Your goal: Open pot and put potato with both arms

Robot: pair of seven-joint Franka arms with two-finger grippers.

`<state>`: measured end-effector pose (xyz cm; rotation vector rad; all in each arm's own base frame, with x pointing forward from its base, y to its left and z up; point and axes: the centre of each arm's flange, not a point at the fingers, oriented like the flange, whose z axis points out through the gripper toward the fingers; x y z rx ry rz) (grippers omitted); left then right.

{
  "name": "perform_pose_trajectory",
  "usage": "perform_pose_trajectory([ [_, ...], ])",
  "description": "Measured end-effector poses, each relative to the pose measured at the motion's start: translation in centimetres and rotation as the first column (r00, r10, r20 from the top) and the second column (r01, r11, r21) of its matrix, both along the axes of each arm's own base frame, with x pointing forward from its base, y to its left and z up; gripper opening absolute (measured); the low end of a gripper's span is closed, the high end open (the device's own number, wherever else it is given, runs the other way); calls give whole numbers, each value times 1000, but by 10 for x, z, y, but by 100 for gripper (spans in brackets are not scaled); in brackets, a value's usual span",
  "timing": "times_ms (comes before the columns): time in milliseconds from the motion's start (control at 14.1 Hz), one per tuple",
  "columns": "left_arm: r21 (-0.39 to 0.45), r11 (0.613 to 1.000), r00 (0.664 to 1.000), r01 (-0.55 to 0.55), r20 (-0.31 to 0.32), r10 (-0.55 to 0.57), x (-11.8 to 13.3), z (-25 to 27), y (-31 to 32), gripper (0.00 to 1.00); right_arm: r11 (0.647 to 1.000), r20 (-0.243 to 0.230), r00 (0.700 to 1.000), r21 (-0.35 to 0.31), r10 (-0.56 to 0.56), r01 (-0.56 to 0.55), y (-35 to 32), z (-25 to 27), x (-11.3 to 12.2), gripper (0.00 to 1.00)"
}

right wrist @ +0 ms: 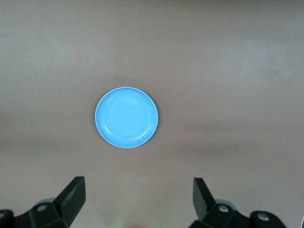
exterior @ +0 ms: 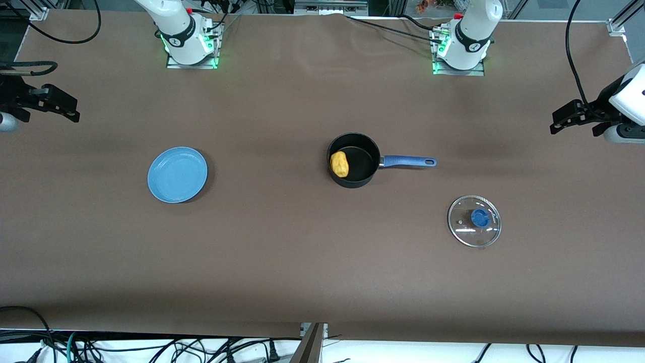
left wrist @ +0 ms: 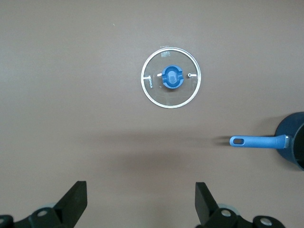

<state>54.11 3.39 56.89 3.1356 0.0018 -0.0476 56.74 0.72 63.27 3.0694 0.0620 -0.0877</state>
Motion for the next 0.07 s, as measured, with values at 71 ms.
perform_pose_trajectory([
  [71, 0, 1000, 1000, -8, 4, 8, 0, 1, 0, 100, 1000, -5, 1000, 0, -1, 1, -1, -3, 1, 100],
])
